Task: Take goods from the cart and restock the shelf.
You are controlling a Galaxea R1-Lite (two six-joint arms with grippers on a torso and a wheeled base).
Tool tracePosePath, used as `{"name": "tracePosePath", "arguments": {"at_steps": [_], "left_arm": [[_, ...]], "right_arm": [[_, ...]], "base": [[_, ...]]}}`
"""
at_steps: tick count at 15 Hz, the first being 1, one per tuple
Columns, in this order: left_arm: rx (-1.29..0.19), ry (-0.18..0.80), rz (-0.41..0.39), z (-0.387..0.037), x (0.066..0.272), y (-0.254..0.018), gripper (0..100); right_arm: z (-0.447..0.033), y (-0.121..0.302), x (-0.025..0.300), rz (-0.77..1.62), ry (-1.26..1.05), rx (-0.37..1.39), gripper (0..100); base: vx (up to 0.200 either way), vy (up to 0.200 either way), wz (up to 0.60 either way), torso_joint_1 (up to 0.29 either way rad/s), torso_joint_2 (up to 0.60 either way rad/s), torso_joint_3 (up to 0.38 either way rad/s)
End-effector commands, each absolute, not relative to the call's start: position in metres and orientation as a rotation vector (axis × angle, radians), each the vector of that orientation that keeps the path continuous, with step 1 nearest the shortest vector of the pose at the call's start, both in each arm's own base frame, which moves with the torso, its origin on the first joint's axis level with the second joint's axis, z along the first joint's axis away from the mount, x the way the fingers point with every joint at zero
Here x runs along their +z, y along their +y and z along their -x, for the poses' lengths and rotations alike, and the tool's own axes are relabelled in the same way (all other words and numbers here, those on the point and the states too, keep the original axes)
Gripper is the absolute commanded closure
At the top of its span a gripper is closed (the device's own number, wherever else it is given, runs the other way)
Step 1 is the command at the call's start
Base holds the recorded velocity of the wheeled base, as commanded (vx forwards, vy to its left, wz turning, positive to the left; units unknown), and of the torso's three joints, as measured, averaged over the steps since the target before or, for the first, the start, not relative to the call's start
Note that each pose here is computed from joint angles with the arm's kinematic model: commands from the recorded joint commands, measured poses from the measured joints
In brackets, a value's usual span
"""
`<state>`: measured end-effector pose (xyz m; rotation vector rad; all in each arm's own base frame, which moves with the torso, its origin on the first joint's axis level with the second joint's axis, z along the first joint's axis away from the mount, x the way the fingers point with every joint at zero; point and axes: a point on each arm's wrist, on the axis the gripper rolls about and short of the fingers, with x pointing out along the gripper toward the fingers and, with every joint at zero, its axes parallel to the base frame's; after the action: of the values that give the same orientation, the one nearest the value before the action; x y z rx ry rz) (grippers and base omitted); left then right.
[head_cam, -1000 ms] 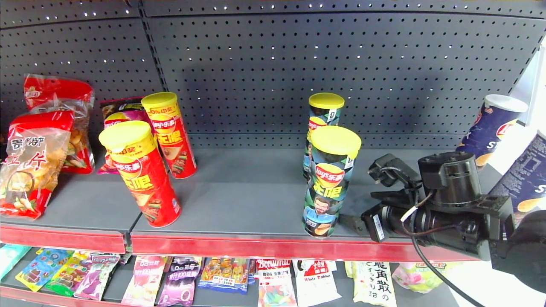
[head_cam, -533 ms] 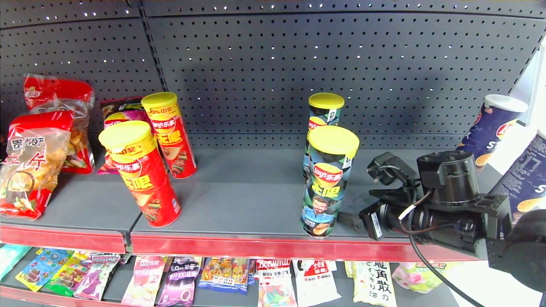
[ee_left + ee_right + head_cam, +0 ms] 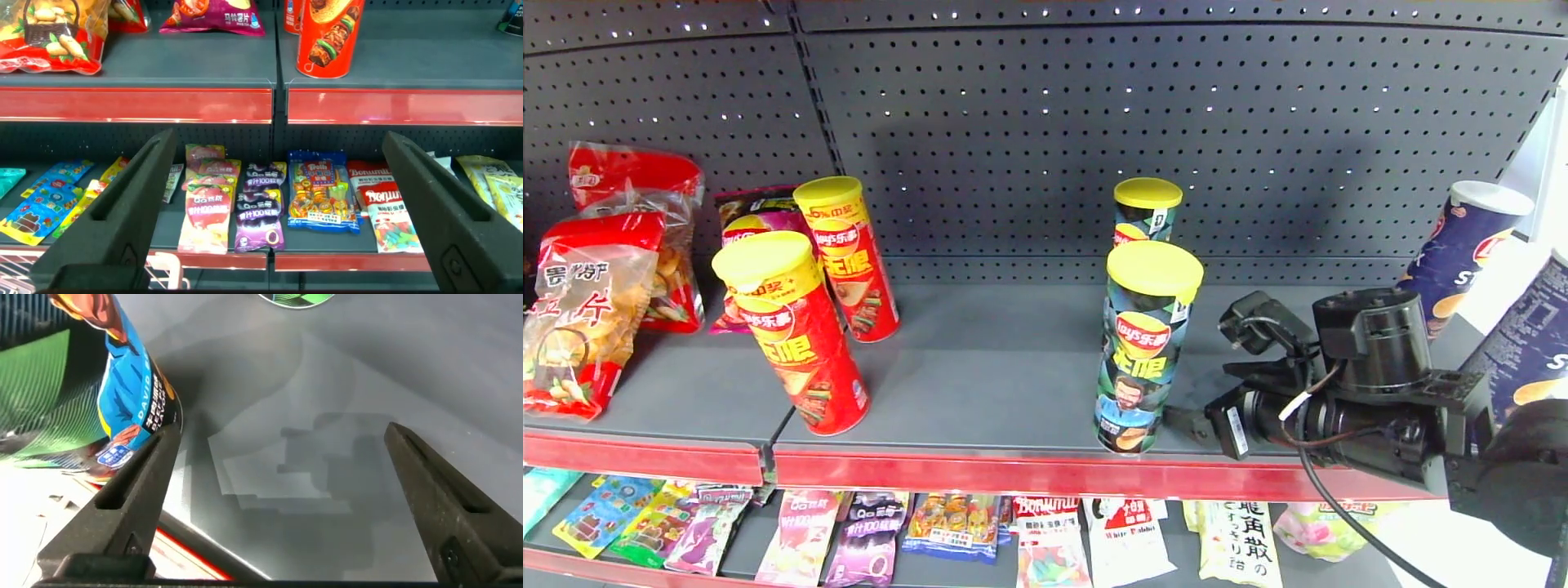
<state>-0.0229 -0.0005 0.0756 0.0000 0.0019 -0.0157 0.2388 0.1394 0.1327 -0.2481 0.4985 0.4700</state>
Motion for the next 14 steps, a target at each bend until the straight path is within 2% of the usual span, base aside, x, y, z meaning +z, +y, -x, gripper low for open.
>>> {"name": "tracePosePath", "arguments": {"at_steps": [1, 5, 9, 11, 13, 14], "left_arm": [[-0.015, 0.002, 0.0, 0.023, 0.076, 0.0, 0], [-0.015, 0.002, 0.0, 0.023, 0.076, 0.0, 0], [-0.015, 0.002, 0.0, 0.023, 0.076, 0.0, 0], [-0.015, 0.002, 0.0, 0.023, 0.076, 0.0, 0], [-0.015, 0.002, 0.0, 0.023, 0.076, 0.0, 0], [-0.015, 0.003, 0.0, 0.023, 0.075, 0.0, 0]], "right_arm": [[-0.236, 0.136, 0.134, 0.245, 0.495, 0.463, 0], [-0.206, 0.117, 0.153, 0.227, 0.428, 0.438, 0], [-0.132, 0.076, 0.172, 0.184, 0.266, 0.463, 0], [-0.097, 0.054, 0.168, 0.156, 0.19, 0.474, 0], [-0.049, 0.024, 0.147, 0.136, 0.049, 0.534, 0], [-0.035, 0.015, 0.138, 0.157, -0.006, 0.499, 0]], "base": [[0.0, 0.0, 0.0, 0.0, 0.0, 0.0], [0.0, 0.0, 0.0, 0.0, 0.0, 0.0], [0.0, 0.0, 0.0, 0.0, 0.0, 0.0], [0.0, 0.0, 0.0, 0.0, 0.0, 0.0], [0.0, 0.0, 0.0, 0.0, 0.0, 0.0], [0.0, 0.0, 0.0, 0.0, 0.0, 0.0]]}}
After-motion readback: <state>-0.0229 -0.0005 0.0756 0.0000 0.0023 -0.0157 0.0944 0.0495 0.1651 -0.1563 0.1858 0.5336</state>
